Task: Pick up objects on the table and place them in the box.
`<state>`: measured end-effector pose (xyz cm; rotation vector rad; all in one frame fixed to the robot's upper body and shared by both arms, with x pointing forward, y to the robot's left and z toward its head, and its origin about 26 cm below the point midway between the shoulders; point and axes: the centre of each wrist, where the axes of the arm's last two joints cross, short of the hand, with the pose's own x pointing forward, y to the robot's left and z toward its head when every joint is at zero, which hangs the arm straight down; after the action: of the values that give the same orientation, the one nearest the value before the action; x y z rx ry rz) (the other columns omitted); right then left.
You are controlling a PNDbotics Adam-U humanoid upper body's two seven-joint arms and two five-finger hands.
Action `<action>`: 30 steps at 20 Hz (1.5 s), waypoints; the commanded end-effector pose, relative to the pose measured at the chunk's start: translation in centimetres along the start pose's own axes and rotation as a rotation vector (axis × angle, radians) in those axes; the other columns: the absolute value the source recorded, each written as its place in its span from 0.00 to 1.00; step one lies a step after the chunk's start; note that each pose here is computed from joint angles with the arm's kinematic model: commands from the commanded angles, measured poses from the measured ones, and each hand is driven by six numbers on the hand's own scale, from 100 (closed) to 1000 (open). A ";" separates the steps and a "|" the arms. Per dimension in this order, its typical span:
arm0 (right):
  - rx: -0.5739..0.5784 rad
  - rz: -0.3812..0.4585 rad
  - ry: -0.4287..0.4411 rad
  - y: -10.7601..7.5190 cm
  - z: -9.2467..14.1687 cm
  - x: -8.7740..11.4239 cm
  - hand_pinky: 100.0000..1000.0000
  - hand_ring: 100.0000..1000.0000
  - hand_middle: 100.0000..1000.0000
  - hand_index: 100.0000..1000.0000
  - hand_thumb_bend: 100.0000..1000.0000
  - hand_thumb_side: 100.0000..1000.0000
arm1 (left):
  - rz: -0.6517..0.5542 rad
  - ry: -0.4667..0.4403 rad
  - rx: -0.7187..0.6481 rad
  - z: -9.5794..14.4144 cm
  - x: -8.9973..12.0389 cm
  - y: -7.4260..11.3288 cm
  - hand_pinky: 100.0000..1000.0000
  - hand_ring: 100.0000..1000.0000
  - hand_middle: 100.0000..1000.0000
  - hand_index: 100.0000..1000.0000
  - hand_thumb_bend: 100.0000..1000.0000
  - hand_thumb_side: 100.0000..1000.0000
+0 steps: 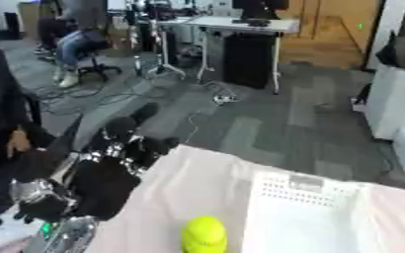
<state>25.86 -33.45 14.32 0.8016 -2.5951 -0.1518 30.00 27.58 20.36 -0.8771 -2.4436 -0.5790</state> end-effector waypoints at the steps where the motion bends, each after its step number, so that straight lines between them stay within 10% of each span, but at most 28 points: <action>1: 0.035 0.014 0.004 -0.1 -1.0 0.7 0.00 0.25 0.32 0.69 0.28 0.70 | 0.009 -0.013 -0.081 -0.4 0.3 -0.2 0.87 0.74 0.95 0.88 0.26 0.82; 10: 0.010 0.006 0.024 -0.4 -1.6 1.1 0.00 0.25 0.32 0.69 0.28 0.70 | -0.047 0.046 -0.350 0.8 0.5 0.6 0.89 0.74 0.95 0.89 0.26 0.83; 11: 0.008 0.004 0.027 -0.4 -1.6 1.2 0.00 0.25 0.32 0.69 0.27 0.72 | -0.061 0.052 -0.368 1.1 0.3 1.0 0.89 0.74 0.95 0.89 0.14 0.85; 12: 0.006 0.002 0.029 -0.5 -1.7 1.2 0.00 0.25 0.32 0.69 0.28 0.70 | -0.076 0.061 -0.384 1.4 0.2 1.6 0.89 0.74 0.95 0.89 0.28 0.82; 30: 0.009 -0.004 0.076 -0.5 -1.2 1.2 0.00 0.25 0.31 0.69 0.28 0.70 | -0.466 -0.007 -0.532 -1.5 1.8 8.5 0.93 0.79 0.96 0.93 0.49 0.70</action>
<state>25.81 -34.22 14.97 0.8086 -2.5174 -0.1670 35.08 33.01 22.90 -0.5314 -2.4185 -0.9749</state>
